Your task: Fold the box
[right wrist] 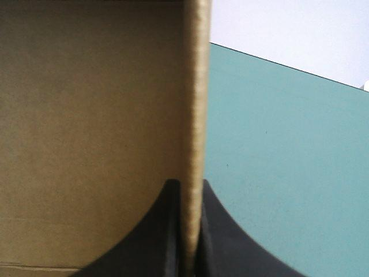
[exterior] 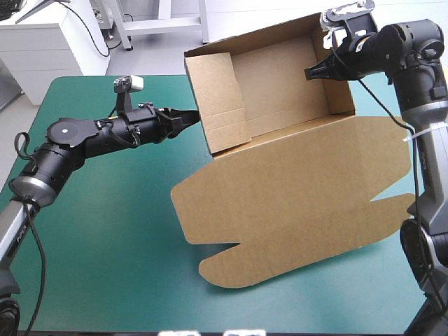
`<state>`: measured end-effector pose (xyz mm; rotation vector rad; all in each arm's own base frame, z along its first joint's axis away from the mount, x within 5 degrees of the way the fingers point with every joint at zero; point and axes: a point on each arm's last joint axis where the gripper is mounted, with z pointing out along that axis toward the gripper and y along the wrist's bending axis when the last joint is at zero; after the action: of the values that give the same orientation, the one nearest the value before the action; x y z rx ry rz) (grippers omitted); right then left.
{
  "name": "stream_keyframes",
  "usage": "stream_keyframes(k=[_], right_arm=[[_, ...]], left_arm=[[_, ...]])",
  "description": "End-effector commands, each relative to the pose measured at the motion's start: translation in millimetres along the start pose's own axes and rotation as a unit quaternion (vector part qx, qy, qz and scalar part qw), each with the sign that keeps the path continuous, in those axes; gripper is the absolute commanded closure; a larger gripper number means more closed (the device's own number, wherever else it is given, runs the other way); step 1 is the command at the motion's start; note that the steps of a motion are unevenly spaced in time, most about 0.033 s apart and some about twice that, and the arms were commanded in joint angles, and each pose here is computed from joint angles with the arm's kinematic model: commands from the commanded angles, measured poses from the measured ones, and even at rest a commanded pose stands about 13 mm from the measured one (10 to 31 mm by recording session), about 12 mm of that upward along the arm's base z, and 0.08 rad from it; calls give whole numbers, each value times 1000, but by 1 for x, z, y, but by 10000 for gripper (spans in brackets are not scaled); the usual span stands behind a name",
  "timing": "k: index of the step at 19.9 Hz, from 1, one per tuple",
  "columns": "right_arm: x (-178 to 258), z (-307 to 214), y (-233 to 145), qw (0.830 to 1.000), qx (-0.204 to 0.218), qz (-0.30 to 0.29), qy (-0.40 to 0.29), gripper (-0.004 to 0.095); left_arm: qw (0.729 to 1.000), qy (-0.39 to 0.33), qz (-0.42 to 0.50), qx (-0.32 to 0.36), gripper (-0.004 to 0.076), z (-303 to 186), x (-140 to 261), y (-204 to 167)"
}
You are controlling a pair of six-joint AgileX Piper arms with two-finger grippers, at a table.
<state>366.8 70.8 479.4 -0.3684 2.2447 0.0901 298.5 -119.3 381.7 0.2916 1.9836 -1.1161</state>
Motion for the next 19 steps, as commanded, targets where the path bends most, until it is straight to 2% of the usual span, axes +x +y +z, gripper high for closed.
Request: stream_keyframes(k=[1, 2, 4, 13, 16, 19], right_arm=[[-10, -32, 3, 998, -8, 10, -57, 910], [-10, -32, 3, 998, -8, 10, -57, 910], [-9, -32, 3, 998, -8, 10, -56, 910], [-8, -32, 0, 999, 7, 5, -51, 910], [-8, -32, 0, 999, 6, 11, -51, 910], [-9, -35, 4, 998, -8, 16, -55, 909]], left_arm=[[998, -30, -5, 55, 405, -13, -12, -27], [997, -33, -9, 63, 326, -14, -13, -29], [995, -41, -27, 85, 284, -15, -15, -33], [992, -37, -40, 113, 284, -16, -14, -38], [995, -31, -26, 93, 284, -14, -13, -34], [996, -57, -29, 64, 284, -13, -17, -28]])
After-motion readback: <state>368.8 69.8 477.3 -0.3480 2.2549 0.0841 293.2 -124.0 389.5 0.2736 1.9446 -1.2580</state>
